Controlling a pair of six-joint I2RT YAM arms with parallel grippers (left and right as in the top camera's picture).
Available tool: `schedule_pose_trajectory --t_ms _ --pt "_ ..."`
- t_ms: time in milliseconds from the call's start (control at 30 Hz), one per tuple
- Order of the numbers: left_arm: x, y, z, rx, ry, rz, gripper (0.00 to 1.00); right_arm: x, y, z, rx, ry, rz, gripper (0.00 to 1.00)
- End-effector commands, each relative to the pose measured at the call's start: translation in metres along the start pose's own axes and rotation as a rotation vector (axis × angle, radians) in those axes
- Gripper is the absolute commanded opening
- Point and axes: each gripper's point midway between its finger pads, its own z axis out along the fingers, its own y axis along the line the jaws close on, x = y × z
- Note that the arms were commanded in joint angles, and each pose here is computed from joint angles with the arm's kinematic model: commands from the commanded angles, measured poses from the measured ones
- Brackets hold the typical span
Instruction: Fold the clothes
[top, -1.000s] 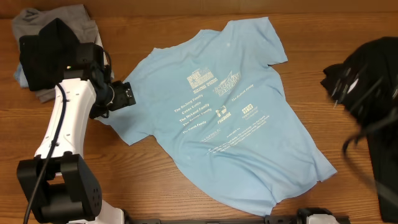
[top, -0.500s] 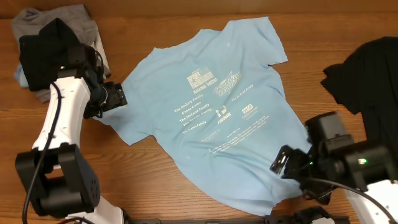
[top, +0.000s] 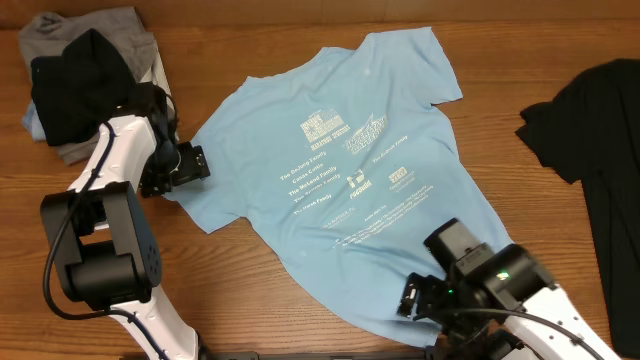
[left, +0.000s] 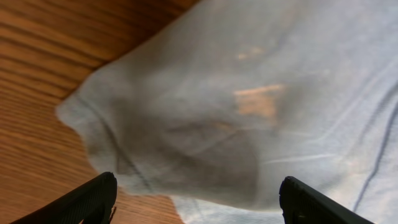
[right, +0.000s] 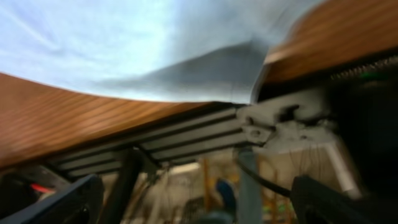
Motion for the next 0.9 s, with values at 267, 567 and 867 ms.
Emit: schedule_pose_trajectory --t_ms 267,567,867 --pt "-0.005 0.028 0.002 -0.025 -0.001 -0.091 0.89 -0.004 -0.003 0.048 0.037 0.028 0.084 1.00" --pt "-0.005 0.027 0.002 -0.018 0.000 -0.091 0.93 -0.022 0.000 0.056 0.078 -0.032 0.174 1.00" --pt "-0.005 0.027 0.002 -0.018 0.001 -0.091 0.95 -0.027 -0.011 0.068 0.194 -0.022 0.256 1.00"
